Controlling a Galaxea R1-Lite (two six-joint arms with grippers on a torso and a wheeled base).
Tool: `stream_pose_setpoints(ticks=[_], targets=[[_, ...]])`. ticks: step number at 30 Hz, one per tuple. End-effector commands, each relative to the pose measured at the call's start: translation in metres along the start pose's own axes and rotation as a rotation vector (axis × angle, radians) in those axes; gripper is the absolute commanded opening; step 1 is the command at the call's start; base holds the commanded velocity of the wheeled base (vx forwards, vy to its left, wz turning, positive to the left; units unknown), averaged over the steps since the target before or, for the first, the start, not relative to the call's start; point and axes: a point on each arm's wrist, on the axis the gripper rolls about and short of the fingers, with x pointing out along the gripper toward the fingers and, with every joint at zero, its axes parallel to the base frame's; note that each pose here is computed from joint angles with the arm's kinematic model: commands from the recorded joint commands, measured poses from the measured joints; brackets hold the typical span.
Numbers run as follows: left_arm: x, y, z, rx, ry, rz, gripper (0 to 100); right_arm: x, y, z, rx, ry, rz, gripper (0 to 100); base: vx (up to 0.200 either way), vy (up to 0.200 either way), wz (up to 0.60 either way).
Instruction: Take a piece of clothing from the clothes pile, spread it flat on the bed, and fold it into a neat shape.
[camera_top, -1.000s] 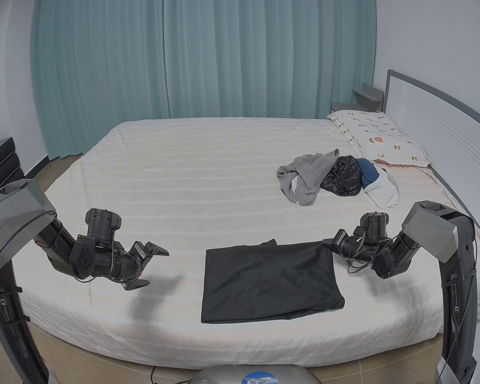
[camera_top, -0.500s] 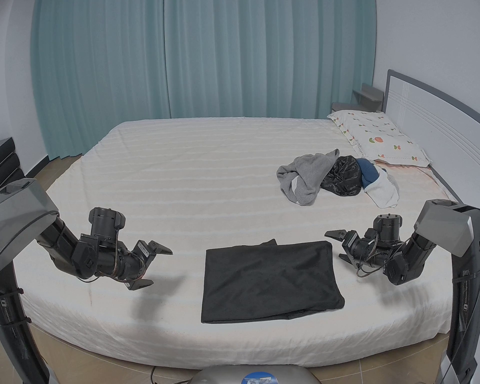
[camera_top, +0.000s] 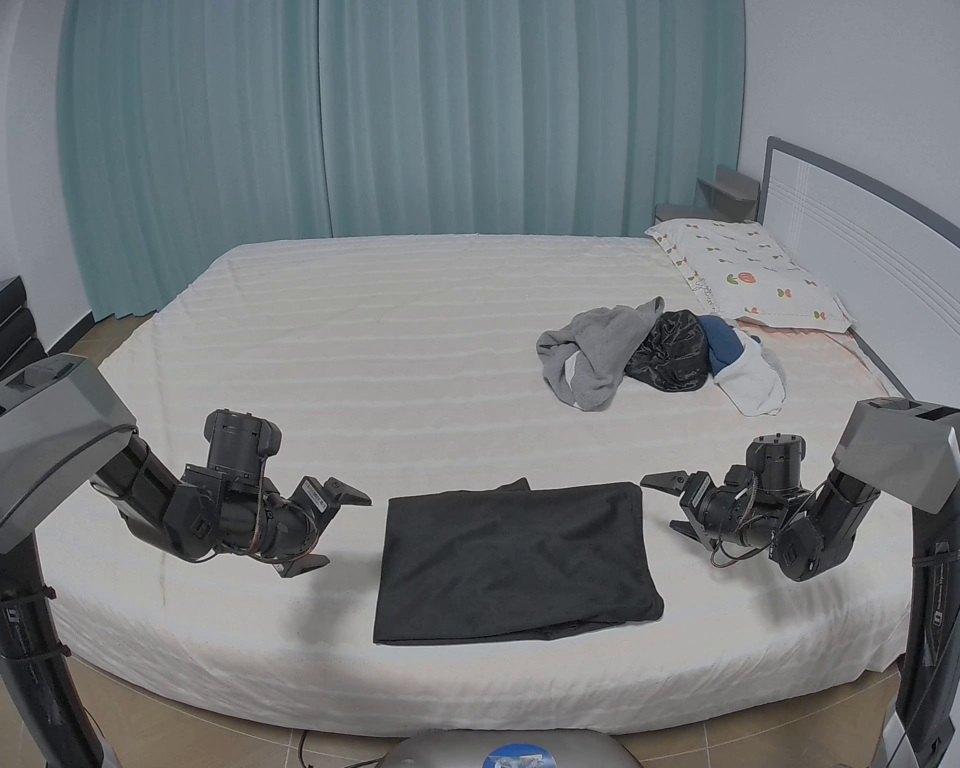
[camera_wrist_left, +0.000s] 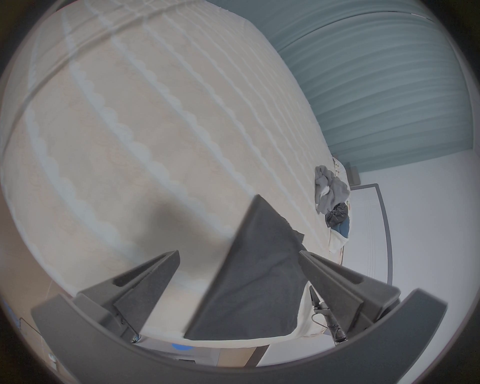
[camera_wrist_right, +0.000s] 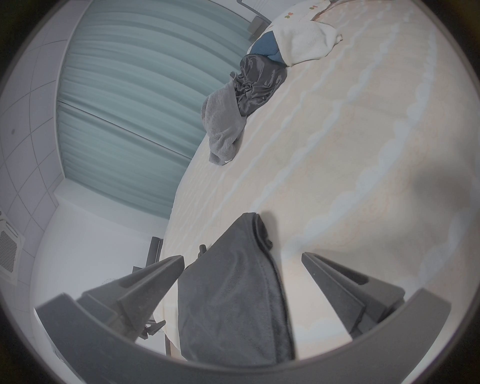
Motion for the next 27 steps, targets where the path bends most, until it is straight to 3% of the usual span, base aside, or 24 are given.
stream_pose_setpoints(ticks=[1, 6, 11, 22, 23, 27], targets=[[0.005, -0.006, 0.003, 0.005, -0.017, -0.010, 100, 0.004, 0.005, -0.005, -0.010, 0.013, 0.013, 100, 0.000, -0.200, 0.00], [0.035, -0.002, 0.012, 0.015, -0.089, 0.049, 100, 0.012, 0.010, -0.015, -0.022, 0.036, 0.022, 100, 0.000, 0.000, 0.00], [0.068, -0.003, 0.019, 0.101, -0.213, 0.130, 100, 0.024, 0.008, -0.029, -0.033, 0.045, -0.006, 100, 0.000, 0.000, 0.00], [0.098, -0.012, 0.028, 0.138, -0.272, 0.125, 100, 0.040, 0.016, -0.019, -0.049, -0.007, 0.015, 100, 0.000, 0.000, 0.00], [0.098, -0.011, 0.027, 0.148, -0.269, 0.130, 0, 0.043, 0.016, -0.021, -0.052, -0.006, 0.009, 100, 0.000, 0.000, 0.00], [0.099, -0.010, 0.024, 0.171, -0.262, 0.135, 0, 0.051, 0.017, -0.023, -0.060, -0.018, -0.004, 100, 0.000, 0.000, 0.00]])
